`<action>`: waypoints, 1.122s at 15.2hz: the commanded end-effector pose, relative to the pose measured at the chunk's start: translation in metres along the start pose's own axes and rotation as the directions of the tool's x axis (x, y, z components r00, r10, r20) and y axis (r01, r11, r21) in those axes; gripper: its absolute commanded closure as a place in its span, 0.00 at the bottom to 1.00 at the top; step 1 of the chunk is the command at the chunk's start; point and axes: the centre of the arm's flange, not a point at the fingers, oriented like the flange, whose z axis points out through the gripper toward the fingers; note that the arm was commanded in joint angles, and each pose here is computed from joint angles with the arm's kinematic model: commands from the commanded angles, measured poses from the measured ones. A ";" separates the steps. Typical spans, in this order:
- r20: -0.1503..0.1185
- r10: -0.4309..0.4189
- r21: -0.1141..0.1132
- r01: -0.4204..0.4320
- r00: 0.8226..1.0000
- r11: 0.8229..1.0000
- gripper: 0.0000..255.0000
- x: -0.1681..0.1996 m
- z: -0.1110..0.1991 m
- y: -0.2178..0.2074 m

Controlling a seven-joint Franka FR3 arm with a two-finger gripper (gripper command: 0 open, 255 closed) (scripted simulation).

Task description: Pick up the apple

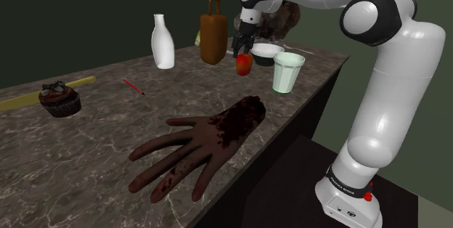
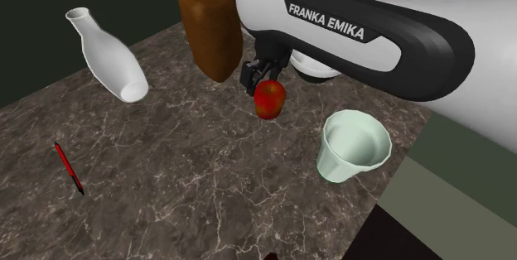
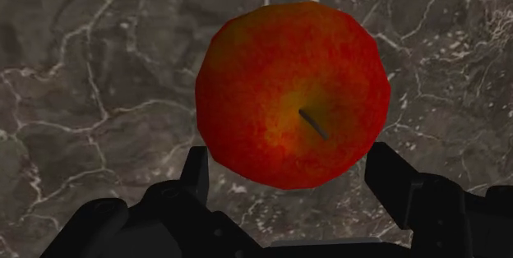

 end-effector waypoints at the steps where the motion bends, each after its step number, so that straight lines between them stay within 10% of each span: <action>1: 0.006 0.000 0.001 0.000 1.000 1.000 1.00 0.000 0.003 0.000; 17: 0.006 0.000 0.001 0.000 1.000 1.000 1.00 0.005 -0.065 -0.011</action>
